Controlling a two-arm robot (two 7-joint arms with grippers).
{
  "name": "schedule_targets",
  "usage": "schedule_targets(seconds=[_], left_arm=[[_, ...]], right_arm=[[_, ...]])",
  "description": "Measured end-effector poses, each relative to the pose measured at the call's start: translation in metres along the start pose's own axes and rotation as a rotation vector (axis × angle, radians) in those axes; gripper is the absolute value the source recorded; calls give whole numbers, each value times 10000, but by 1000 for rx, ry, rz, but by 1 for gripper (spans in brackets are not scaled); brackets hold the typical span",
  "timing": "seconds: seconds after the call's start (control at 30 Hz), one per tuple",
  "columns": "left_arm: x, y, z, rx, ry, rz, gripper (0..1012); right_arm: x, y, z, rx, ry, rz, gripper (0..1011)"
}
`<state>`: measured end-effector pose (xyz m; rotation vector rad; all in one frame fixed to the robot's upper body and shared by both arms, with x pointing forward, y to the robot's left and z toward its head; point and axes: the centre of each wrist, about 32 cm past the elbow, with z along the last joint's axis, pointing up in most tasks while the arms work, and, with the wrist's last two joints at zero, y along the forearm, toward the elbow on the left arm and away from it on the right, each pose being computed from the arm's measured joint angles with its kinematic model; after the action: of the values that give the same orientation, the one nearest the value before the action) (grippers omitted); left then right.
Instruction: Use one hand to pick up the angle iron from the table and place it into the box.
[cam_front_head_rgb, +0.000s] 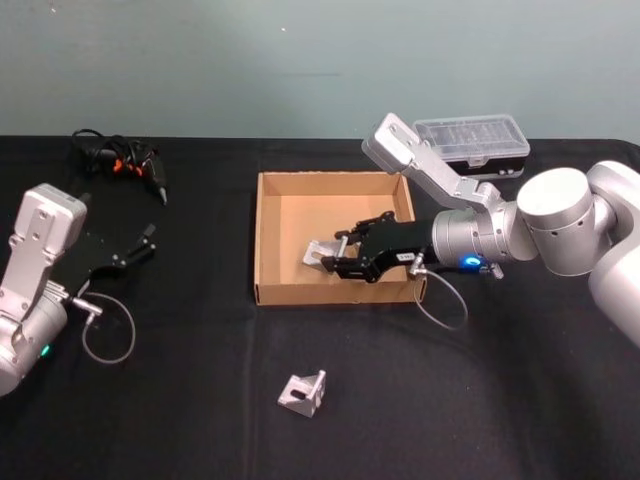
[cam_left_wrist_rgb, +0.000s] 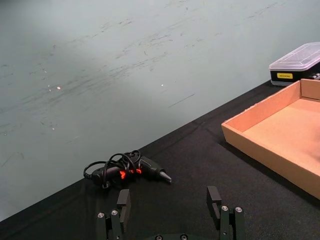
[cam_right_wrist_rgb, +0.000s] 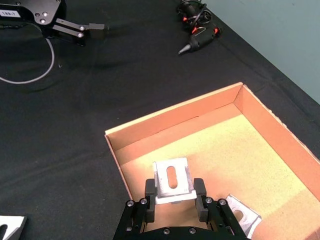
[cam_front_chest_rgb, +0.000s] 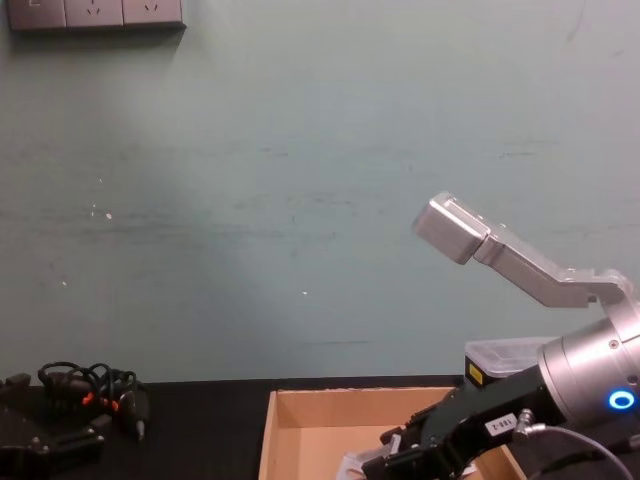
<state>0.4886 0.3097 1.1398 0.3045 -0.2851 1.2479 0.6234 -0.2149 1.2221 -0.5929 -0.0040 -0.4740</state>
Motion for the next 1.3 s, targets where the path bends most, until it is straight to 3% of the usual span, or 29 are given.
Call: schedule_targets(seconds=[0.07, 0.2, 0.27, 0.33, 0.47, 0.7, 1.07, 1.3], left_arm=[[0, 0, 0, 0, 0, 0, 1000], [0, 0, 0, 0, 0, 0, 1000], [0, 0, 0, 0, 0, 0, 1000], [0, 0, 0, 0, 0, 0, 1000], [0, 0, 0, 0, 0, 0, 1000], [0, 0, 0, 0, 0, 0, 1000], [0, 0, 0, 0, 0, 0, 1000], [0, 0, 0, 0, 0, 0, 1000]], right_arm=[[1, 3, -3, -1, 0, 0, 456], [9, 0, -6, -3, -1, -3, 548], [16, -15, -9, 5, -2, -8, 650], [15, -19, -10, 8, -2, -8, 660], [14, -67, -12, 30, -2, -22, 821], [-3, -244, 1, 95, 5, -72, 989], [-144, -582, 47, 178, -2, -122, 1000], [-370, -830, 49, 205, -26, -115, 1000]])
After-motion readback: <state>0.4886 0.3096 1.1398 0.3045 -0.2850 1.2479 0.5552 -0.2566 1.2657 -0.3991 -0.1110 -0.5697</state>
